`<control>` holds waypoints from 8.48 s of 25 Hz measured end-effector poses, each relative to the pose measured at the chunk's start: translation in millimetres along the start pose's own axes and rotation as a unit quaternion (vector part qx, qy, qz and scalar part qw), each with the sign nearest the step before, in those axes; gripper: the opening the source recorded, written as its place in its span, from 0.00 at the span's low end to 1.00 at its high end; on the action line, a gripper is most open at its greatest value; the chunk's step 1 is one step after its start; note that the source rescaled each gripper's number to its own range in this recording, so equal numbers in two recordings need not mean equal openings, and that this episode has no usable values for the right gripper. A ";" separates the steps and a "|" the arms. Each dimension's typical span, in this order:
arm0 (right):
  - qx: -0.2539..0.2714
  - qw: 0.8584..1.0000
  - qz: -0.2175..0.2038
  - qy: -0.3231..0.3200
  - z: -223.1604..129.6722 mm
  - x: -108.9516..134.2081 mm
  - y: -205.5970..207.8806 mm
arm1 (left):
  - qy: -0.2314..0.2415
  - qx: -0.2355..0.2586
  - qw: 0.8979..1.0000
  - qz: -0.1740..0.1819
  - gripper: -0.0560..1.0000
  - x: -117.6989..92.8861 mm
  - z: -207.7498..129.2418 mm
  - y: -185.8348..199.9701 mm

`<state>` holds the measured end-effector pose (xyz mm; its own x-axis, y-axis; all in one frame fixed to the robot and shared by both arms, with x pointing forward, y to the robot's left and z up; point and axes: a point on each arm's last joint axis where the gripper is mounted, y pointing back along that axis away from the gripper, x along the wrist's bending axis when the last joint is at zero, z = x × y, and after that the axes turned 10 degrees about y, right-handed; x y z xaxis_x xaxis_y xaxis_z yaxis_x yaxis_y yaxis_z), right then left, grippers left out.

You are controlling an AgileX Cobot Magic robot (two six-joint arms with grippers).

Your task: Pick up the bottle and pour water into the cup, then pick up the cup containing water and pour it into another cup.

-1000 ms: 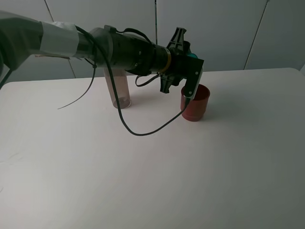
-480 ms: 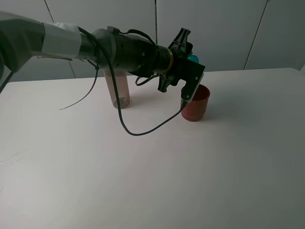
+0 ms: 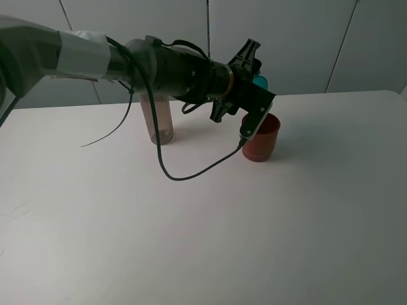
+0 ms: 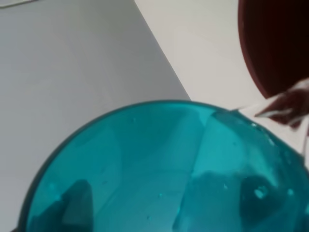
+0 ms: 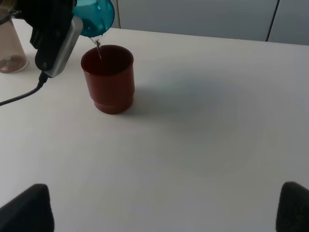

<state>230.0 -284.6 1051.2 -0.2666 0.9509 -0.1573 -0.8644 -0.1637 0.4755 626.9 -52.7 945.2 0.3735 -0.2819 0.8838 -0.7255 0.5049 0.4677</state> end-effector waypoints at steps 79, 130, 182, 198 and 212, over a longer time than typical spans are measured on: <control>0.000 1.000 0.000 -0.001 0.0 0.0 0.0 | 0.453 -0.121 0.883 -0.023 0.18 28.2 -13.5 117.2; 0.000 1.000 0.000 0.000 0.0 0.0 0.0 | 0.525 -0.320 0.728 -0.303 0.18 -126.0 -88.3 44.1; 0.000 1.000 0.000 0.000 0.0 0.0 0.0 | 0.496 -0.288 0.780 -0.249 0.99 -25.6 -88.1 105.5; 0.000 1.000 0.000 0.000 0.0 0.0 0.0 | 0.571 -0.077 0.813 0.082 0.99 92.5 -42.9 201.6; 0.000 1.000 0.000 0.000 0.0 0.0 0.0 | 0.698 0.173 0.695 -0.022 0.99 54.6 -70.1 252.0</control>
<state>230.0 -284.6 1051.2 -0.2663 0.9511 -0.1567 -0.8644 -0.1637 0.4755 504.9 116.3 1112.5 0.4212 0.8967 0.1363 -0.7004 0.2261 0.6770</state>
